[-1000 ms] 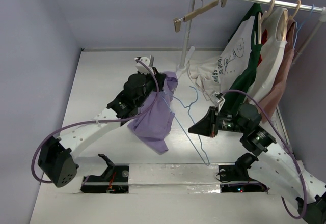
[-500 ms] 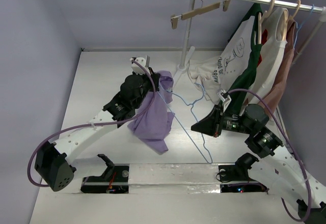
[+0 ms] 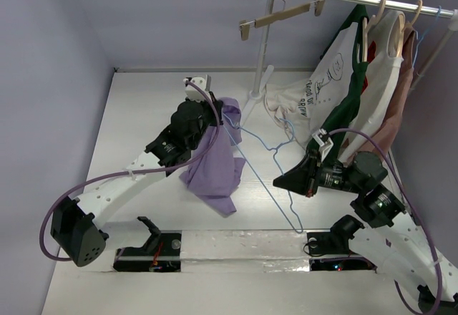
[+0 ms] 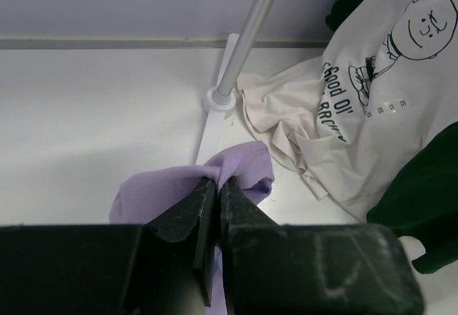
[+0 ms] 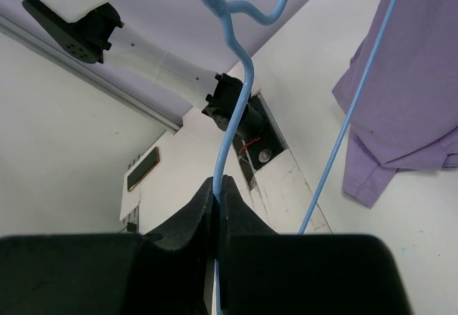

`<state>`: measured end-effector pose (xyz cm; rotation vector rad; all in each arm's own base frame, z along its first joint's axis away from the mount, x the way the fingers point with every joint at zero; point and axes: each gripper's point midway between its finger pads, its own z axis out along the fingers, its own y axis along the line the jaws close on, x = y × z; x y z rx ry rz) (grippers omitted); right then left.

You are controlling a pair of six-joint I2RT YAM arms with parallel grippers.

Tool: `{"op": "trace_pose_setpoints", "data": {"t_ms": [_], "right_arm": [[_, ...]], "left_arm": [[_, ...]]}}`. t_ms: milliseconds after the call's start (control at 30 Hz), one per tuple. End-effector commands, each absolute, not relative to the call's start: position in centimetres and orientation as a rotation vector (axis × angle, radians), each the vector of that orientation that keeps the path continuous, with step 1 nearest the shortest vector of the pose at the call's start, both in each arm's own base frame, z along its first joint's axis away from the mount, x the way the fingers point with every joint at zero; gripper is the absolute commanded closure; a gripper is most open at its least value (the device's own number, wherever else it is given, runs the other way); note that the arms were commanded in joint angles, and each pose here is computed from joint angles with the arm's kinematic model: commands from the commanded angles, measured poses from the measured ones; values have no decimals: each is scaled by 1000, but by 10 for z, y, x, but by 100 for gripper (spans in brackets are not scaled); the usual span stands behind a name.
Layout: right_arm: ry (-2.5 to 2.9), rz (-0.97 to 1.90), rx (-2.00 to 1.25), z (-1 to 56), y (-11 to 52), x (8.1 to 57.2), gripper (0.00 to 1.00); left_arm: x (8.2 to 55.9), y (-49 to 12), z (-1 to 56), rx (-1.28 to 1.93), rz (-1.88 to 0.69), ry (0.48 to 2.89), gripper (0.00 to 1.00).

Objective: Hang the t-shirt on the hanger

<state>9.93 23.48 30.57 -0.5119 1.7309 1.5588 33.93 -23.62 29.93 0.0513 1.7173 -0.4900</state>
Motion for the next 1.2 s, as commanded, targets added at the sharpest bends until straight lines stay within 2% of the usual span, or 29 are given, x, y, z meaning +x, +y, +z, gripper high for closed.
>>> {"op": "trace_pose_setpoints", "data": {"t_ms": [0,233,400,767,900,1167], "right_arm": [[1643,1539,-534,329,233,100,100],[1665,1499,-523,322,240,116,100],[1633,1477,-525,335,233,110,100],[1652,1402,-485,332,221,111,100],[1669,1453,-516,326,233,114,100],[1652,1564,-568,329,246,110,100]], "left_arm": [[341,-238,335,47,-520,1636,100],[334,-239,337,63,-554,1631,100],[339,-222,333,4,-458,1648,100],[345,-230,353,18,-479,1623,100],[335,-244,349,74,-574,1618,100],[334,-251,345,102,-601,1627,100]]}}
